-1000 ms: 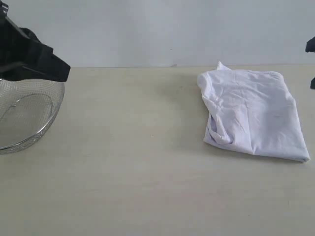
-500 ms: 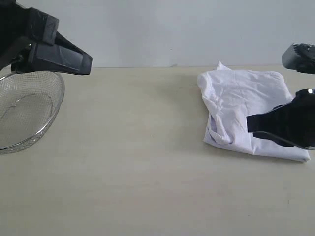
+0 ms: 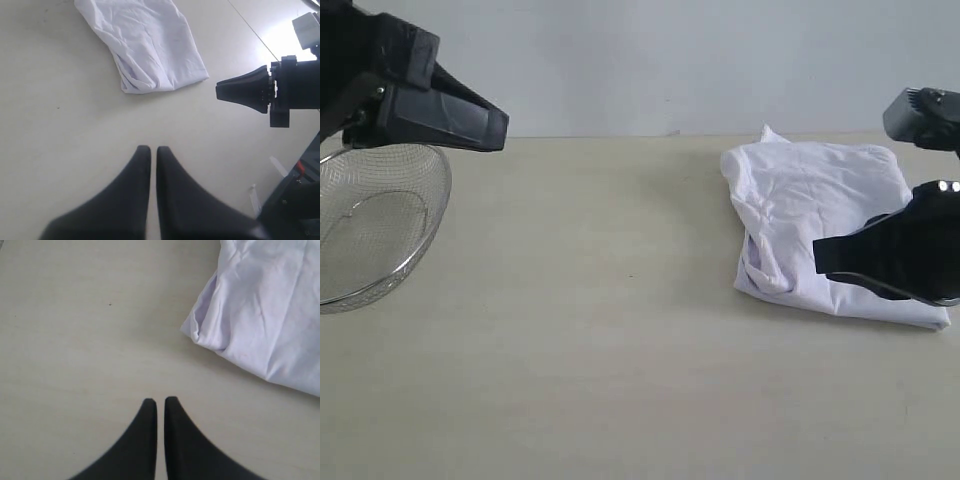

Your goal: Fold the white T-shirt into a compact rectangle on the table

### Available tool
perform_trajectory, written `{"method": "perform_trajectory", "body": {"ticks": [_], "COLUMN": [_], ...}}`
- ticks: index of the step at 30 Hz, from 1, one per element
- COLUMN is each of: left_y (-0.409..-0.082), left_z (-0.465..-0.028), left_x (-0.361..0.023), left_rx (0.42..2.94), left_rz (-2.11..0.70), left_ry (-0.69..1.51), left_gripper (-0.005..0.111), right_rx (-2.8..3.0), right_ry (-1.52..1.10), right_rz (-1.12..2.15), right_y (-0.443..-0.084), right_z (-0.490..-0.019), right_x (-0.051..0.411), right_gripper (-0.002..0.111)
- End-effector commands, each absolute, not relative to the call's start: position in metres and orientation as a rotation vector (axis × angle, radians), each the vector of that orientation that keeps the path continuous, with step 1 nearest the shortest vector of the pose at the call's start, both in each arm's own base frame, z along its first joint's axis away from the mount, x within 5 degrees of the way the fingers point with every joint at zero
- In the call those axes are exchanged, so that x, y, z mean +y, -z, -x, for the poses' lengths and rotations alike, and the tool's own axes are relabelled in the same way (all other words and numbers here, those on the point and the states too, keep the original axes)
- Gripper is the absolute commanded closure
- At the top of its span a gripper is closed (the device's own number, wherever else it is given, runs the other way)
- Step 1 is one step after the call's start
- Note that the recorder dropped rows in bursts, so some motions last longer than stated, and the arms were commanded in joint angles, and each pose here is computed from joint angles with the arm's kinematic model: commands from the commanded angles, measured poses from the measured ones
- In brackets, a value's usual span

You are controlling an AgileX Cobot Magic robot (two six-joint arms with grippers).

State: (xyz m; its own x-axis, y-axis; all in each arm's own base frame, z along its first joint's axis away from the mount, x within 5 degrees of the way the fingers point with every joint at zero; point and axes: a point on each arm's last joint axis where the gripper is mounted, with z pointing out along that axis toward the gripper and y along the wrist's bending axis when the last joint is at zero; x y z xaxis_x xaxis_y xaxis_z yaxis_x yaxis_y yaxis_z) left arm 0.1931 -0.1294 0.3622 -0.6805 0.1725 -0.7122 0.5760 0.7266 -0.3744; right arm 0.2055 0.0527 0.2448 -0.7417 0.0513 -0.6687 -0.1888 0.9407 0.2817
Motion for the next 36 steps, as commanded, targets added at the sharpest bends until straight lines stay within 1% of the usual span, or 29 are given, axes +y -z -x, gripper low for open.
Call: {"method": "perform_trajectory", "body": {"ticks": [1, 4, 7, 8, 11, 14, 16, 18, 24, 31, 36], "left_y": [-0.368, -0.391, -0.408, -0.409, -0.405, -0.389, -0.375, -0.365, -0.332, -0.294, -0.271], "left_z": [-0.187, -0.166, -0.143, -0.135, -0.122, -0.102, -0.084, -0.074, -0.059, -0.033, -0.039], "left_x": [-0.126, -0.103, -0.076, -0.067, -0.052, -0.036, -0.029, -0.026, -0.022, -0.017, -0.015], "left_rx": [2.221, 2.075, 1.833, 1.769, 1.681, 1.587, 1.53, 1.5, 1.473, 1.381, 1.417], "left_rz": [-0.575, -0.502, -0.304, -0.23, -0.117, 0.051, 0.111, 0.141, 0.179, 0.084, 0.101], "left_ry": [0.763, 0.711, 0.668, 0.663, 0.634, 0.641, 0.637, 0.64, 0.631, 0.456, 0.419], "left_gripper": [0.102, 0.102, 0.102, 0.102, 0.102, 0.102, 0.102, 0.102, 0.102, 0.102, 0.102], "right_rx": [2.356, 2.365, 2.359, 2.359, 2.357, 2.355, 2.355, 2.355, 2.355, 2.355, 2.352], "right_ry": [-0.424, -0.43, -0.425, -0.425, -0.424, -0.423, -0.423, -0.423, -0.423, -0.423, -0.424], "right_rz": [0.107, 0.112, 0.108, 0.108, 0.108, 0.107, 0.107, 0.107, 0.107, 0.107, 0.104], "right_y": [-0.246, -0.245, -0.246, -0.246, -0.246, -0.246, -0.246, -0.246, -0.246, -0.246, -0.246], "right_z": [-0.205, -0.204, -0.205, -0.205, -0.205, -0.205, -0.205, -0.205, -0.205, -0.205, -0.205], "right_x": [0.052, 0.053, 0.052, 0.052, 0.052, 0.052, 0.052, 0.052, 0.052, 0.052, 0.052], "right_gripper": [0.107, 0.107, 0.107, 0.107, 0.107, 0.107, 0.107, 0.107, 0.107, 0.107, 0.107]}}
